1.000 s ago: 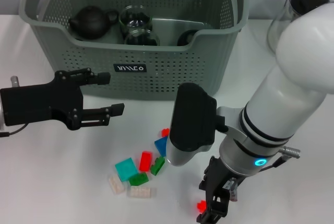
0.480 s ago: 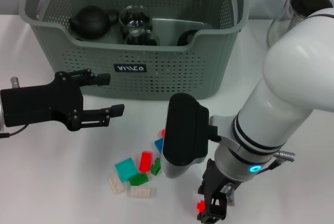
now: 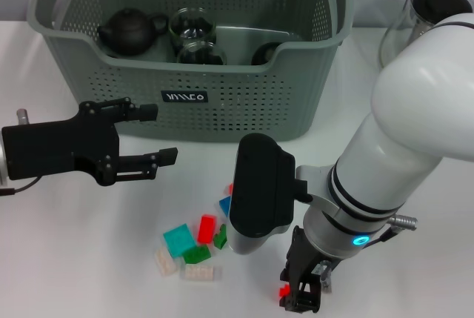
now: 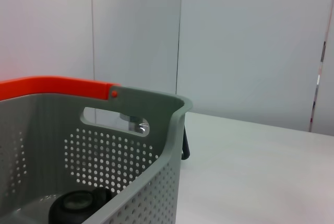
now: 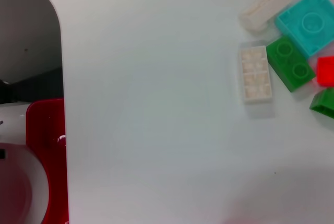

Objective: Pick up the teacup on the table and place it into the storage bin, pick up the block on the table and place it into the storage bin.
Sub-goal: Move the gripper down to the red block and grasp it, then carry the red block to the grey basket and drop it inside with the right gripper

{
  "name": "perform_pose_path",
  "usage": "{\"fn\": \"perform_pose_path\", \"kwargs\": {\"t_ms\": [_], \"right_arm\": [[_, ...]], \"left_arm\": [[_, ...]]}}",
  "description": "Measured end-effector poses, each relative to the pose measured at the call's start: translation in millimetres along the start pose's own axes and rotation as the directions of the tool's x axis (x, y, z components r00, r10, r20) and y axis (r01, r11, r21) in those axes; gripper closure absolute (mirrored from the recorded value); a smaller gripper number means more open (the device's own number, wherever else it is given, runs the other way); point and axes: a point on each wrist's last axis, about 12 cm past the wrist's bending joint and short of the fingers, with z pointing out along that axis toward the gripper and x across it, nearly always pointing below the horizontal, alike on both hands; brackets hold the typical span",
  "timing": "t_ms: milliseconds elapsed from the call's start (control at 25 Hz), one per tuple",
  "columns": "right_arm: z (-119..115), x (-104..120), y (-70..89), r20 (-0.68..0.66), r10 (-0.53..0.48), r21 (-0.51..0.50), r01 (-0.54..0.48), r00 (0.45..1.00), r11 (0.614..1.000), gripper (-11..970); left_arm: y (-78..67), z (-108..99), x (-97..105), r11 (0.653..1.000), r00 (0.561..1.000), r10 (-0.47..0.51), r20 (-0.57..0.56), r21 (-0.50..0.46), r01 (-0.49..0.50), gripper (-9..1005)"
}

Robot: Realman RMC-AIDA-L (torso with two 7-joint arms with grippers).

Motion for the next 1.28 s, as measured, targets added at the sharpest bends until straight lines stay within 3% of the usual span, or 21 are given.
{"fn": "perform_pose_path", "kwargs": {"t_ms": [160,400,920,1080,1280], "right_arm": [[-0.3,-0.3,-0.4,-0.003,0.005,0.002,-0.005,1.000,1.000,656],[-0.5,-0.5,-0.4,-0.003,0.011,0.002,-0.011,1.000,1.000,757],[-13.8,14.5,-12.2,0.067,0.098,-0.006,-0.098,0.993,0.995,758],[-30.3,23.7,-18.6,0.144,0.130,-0.012,-0.130,0.981,0.991,758],[-66.9,26.0,-29.3,0.277,0.142,0.030,-0.156,0.950,0.987,758]], "left_arm": [[0.0,0.5,1.3,1.000,1.000,-0.002,0.006,0.001,0.002,209],[0.4,-0.1,1.6,1.000,1.000,0.004,0.009,-0.002,-0.004,210],[0.5,-5.0,3.2,1.000,1.000,-0.001,0.009,-0.018,0.001,210],[-0.4,-11.6,5.9,0.999,1.000,-0.012,0.016,-0.038,0.012,210],[-1.0,-15.8,7.5,0.999,1.000,-0.014,0.012,-0.052,0.014,210]]}}
